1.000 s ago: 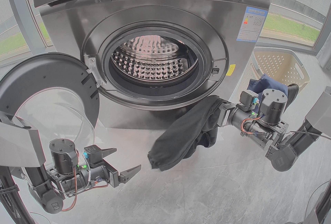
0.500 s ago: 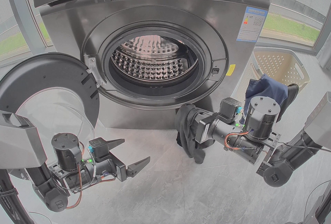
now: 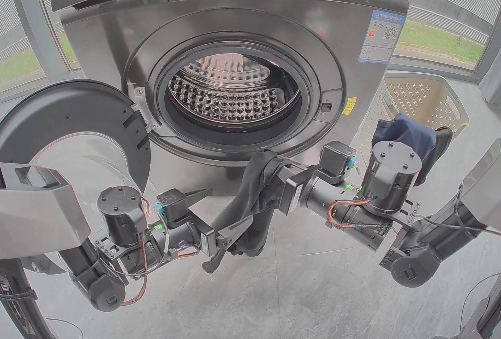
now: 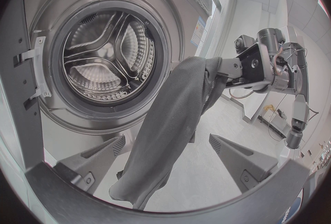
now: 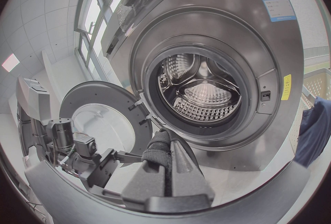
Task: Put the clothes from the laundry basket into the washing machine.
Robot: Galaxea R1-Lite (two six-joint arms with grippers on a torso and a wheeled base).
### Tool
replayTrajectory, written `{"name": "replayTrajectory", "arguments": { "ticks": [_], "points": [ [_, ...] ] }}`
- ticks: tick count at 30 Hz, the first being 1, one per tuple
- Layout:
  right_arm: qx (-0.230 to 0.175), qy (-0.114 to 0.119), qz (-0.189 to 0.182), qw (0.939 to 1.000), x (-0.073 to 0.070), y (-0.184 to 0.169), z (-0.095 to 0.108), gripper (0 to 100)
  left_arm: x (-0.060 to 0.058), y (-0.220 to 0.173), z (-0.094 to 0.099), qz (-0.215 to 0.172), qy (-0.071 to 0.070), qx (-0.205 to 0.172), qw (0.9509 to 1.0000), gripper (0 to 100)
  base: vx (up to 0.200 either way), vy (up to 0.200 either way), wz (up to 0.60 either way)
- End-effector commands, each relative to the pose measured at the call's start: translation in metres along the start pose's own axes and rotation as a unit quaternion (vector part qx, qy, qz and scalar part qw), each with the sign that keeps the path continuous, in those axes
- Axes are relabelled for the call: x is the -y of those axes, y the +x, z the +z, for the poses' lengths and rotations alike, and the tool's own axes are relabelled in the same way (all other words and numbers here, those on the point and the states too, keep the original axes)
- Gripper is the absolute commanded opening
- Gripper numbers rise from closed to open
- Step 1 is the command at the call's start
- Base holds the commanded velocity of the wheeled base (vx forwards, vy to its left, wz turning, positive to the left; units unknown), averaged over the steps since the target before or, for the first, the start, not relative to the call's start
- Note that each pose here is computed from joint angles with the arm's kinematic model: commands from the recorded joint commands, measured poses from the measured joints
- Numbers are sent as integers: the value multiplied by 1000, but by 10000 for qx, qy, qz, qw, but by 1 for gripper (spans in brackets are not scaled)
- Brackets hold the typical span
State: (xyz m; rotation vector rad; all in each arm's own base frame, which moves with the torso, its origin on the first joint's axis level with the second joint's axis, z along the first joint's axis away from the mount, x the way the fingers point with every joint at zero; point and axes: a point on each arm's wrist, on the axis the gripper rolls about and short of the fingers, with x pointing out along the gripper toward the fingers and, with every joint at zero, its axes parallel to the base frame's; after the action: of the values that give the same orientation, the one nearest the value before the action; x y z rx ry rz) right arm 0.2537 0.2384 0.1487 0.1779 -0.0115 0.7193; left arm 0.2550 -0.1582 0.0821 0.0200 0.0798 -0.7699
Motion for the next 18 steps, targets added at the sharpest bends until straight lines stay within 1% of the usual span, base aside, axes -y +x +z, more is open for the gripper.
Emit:
{"name": "replayTrajectory", "arguments": {
  "ticks": [1, 5, 10, 18],
  "points": [
    [31, 7, 63, 10000, -4, 2, 1, 0, -2, 9, -5, 15, 10, -20, 10000, 100, 0, 0, 0],
    [80, 24, 141, 9999, -10, 3, 3, 0, -5, 15, -11, 37, 9, -80, 10000, 100, 0, 0, 0],
    [152, 31, 175, 9997, -12, 5, 5, 0, -7, 19, -20, 43, -4, -199, 9998, 100, 0, 0, 0],
    [144, 31, 174, 9997, -13, 4, 5, 0, -12, 45, -27, 206, 24, -68, 9998, 100, 0, 0, 0]
  ]
}}
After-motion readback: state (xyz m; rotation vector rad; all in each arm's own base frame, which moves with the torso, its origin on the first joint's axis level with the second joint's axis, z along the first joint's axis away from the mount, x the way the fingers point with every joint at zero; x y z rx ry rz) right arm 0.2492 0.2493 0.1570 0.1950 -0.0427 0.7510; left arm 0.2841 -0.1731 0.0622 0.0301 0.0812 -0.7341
